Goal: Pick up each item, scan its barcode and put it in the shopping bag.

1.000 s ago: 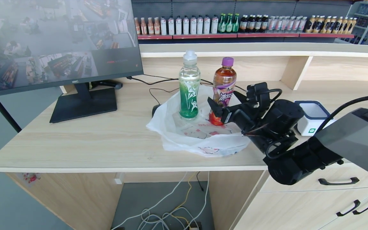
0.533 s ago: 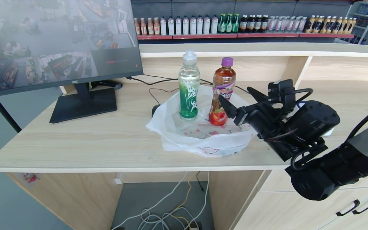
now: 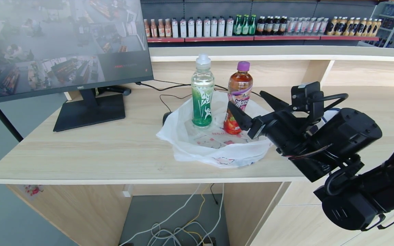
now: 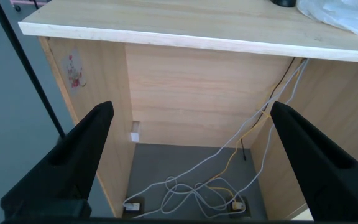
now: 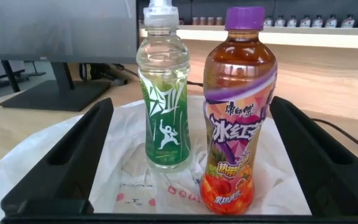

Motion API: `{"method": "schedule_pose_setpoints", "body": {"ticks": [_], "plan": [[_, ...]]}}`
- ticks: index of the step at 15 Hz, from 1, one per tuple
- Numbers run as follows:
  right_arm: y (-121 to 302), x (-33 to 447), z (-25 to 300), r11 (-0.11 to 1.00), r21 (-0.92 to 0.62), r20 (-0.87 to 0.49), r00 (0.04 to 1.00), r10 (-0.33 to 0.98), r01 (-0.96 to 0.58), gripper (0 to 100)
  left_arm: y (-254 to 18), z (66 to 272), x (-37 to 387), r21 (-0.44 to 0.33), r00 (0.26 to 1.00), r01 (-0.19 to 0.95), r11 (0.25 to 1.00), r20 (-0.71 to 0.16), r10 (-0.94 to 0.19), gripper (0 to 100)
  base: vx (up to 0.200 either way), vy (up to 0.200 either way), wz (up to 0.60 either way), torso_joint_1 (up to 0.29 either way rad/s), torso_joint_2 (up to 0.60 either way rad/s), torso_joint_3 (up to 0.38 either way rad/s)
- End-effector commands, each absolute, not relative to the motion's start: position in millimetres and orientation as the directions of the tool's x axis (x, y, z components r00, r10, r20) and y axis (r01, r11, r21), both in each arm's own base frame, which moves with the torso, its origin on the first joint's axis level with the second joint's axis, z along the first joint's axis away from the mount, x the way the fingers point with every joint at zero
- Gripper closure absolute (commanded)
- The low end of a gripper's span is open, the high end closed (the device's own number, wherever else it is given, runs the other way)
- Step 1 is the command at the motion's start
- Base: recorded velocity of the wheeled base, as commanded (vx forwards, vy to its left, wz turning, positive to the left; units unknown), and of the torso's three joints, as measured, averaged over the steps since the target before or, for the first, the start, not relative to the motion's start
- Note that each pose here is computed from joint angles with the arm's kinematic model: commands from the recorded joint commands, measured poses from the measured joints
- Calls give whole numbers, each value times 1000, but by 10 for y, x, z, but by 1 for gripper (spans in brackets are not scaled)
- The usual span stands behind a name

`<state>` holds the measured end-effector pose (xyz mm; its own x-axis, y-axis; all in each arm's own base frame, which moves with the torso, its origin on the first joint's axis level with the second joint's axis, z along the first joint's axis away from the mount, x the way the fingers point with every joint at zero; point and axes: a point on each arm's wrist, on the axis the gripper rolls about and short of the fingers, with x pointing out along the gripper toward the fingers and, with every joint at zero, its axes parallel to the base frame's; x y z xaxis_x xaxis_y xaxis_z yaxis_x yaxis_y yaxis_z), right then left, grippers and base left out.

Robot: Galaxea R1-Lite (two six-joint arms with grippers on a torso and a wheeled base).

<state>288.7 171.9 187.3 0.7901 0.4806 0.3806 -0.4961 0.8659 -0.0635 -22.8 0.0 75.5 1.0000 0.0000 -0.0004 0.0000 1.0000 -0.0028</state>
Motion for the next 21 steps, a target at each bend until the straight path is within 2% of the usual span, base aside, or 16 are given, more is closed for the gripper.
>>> {"method": "schedule_pose_setpoints", "body": {"ticks": [1,4,11,15,21], "plan": [[1728,2890,1876,866,-61,383,789,480,-497,0,0,755,-228,-3,1000,0,1000,0,0,0,0,0,0,0,0,0],[1718,2844,1831,863,-59,361,795,487,-502,0,0,755,-228,-5,1000,0,1000,0,0,0,-133,0,0,0,2,3],[1713,2787,1708,857,-56,311,807,503,-512,0,0,755,-228,-2,1000,0,1000,0,0,0,0,0,0,0,0,0],[1557,2816,1703,879,-56,302,831,466,-473,0,0,755,-228,-2,1000,2,1000,0,-2,0,0,-200,0,6,6,2],[1547,2818,1696,881,-55,299,834,464,-471,0,0,755,-228,-2,1000,0,1000,0,0,0,0,-200,0,3,2,3]]}}
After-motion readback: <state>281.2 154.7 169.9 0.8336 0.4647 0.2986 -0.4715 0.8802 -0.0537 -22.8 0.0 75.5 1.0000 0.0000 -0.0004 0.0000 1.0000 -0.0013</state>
